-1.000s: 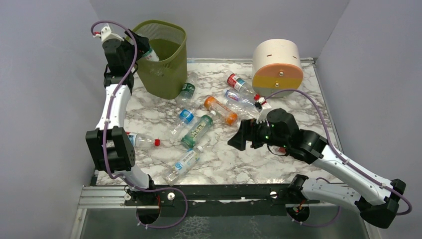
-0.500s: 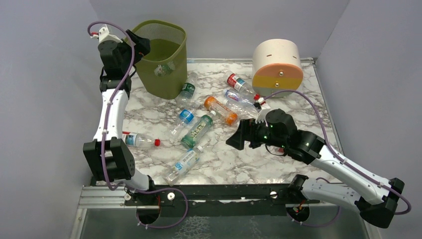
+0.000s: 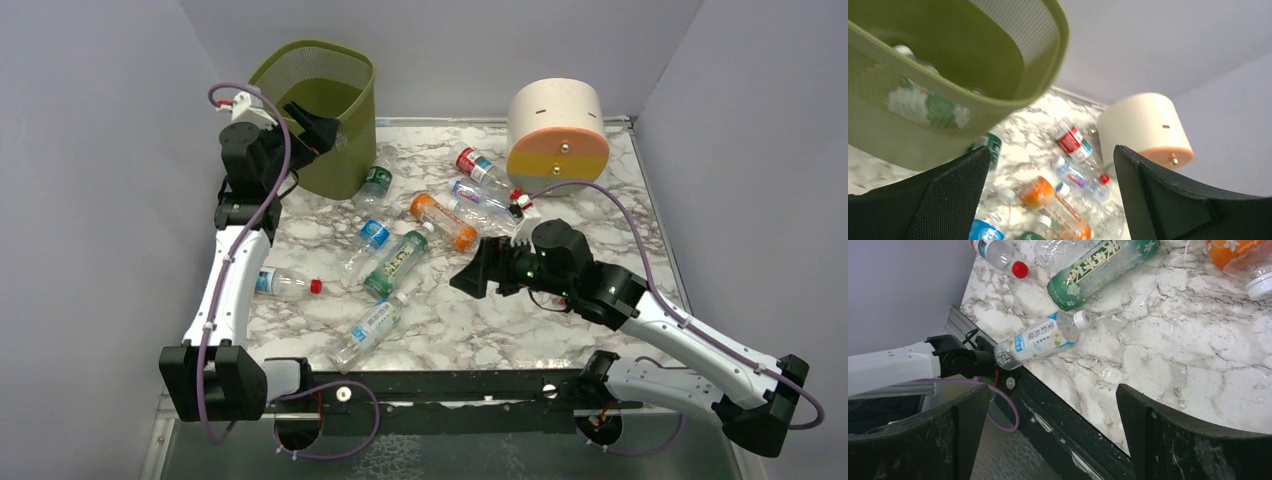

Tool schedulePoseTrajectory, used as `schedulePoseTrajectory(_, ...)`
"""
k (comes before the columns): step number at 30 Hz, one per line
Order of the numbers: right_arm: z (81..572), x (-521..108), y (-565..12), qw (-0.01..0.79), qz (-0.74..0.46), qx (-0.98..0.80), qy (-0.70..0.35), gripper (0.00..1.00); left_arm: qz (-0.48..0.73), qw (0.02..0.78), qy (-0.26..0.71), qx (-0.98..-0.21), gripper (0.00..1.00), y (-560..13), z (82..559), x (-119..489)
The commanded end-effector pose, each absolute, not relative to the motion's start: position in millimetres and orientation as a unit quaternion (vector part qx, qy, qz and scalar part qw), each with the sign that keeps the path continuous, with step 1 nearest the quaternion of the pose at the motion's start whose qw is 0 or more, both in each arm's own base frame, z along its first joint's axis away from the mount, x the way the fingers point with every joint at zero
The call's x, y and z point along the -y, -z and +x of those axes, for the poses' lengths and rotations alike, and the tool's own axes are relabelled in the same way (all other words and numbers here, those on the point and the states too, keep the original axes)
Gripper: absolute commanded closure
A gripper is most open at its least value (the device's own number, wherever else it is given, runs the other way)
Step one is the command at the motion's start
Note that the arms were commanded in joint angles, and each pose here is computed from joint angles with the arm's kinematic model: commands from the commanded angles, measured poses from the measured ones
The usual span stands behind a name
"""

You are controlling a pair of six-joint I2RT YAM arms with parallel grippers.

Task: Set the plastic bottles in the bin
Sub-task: Pick up the plastic bottle at the center of the board.

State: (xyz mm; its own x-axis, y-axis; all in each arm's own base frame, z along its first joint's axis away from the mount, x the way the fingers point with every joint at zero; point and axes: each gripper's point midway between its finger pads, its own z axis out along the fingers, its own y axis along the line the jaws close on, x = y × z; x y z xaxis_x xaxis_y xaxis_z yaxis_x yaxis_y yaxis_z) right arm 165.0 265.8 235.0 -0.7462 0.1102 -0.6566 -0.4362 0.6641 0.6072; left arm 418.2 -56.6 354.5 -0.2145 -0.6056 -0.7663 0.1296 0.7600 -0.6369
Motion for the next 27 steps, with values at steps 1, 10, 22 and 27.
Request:
schedulePoseTrajectory(1, 181, -271, -247, 0.373, -0.092, -0.839, -0.386, 0.00, -0.133, 0.576, 0.334, -0.735, 0.01, -338, 392, 97)
schedulePoseTrajectory(10, 205, -271, -211, 0.381, -0.096, -0.864, -0.315, 0.00, -0.100, 0.514, 0.348, -0.778, 0.01, -287, 349, 140)
schedulePoseTrajectory(22, 272, -285, -160, 0.407, -0.161, -0.886, -0.155, 0.00, -0.059, 0.475, 0.356, -0.803, 0.01, -277, 302, 159)
schedulePoseTrajectory(27, 299, -291, -139, 0.402, -0.178, -0.890, -0.119, 0.06, -0.048, 0.452, 0.364, -0.813, 0.01, -267, 283, 165)
